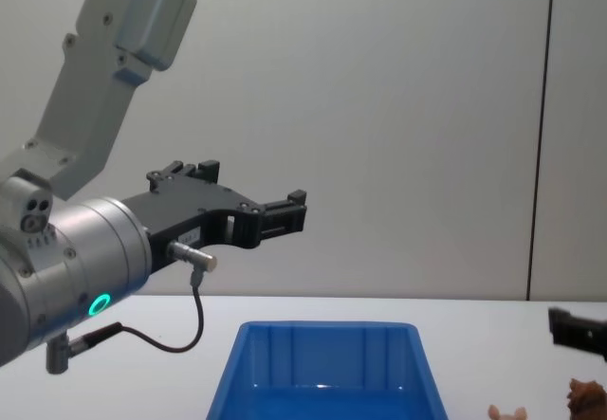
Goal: Pick up the two dolls from the table and place them into the box.
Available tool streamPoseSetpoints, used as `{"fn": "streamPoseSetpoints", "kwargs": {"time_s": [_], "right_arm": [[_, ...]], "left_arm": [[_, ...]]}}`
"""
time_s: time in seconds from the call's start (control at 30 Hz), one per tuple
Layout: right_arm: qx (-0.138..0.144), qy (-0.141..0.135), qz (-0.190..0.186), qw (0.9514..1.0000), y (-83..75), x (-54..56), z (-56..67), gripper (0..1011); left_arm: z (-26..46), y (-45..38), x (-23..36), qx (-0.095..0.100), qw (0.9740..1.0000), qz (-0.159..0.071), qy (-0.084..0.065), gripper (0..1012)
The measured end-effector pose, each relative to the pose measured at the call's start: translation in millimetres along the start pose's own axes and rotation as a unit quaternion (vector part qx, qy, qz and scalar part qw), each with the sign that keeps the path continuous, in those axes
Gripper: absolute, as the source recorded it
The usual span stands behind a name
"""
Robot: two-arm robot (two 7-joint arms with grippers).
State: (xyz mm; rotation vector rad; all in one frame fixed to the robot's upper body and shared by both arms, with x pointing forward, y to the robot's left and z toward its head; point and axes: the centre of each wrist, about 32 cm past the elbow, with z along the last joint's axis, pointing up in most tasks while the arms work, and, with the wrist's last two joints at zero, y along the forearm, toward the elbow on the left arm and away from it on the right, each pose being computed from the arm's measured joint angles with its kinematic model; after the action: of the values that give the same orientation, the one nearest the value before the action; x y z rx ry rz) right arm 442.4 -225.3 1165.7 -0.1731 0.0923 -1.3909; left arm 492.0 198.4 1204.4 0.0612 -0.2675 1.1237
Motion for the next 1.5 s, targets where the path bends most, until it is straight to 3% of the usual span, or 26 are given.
{"fn": "streamPoseSetpoints", "kwargs": {"time_s": [0.83, 1.17, 1.23, 1.5], "right_arm": [[-0.091, 0.015, -0.034, 0.9951, 7.0, -7.6, -25.3, 1001], [-0.113, 0.027, -0.034, 0.9926, 9.5, -8.8, -31.7, 1001], [-0.117, 0.029, -0.033, 0.9921, 10.3, -9.0, -33.1, 984], [-0.131, 0.036, -0.029, 0.9904, 13.1, -10.8, -37.9, 754]], "left_arm": [[0.0, 0.0, 0.0, 0.000, 1.0000, 0.000, 0.000, 1001], [0.0, 0.0, 0.0, 0.000, 1.0000, 0.000, 0.000, 1001], [0.0, 0.0, 0.0, 0.000, 1.0000, 0.000, 0.000, 1001], [0.0, 0.0, 0.0, 0.000, 1.0000, 0.000, 0.000, 1001]]}}
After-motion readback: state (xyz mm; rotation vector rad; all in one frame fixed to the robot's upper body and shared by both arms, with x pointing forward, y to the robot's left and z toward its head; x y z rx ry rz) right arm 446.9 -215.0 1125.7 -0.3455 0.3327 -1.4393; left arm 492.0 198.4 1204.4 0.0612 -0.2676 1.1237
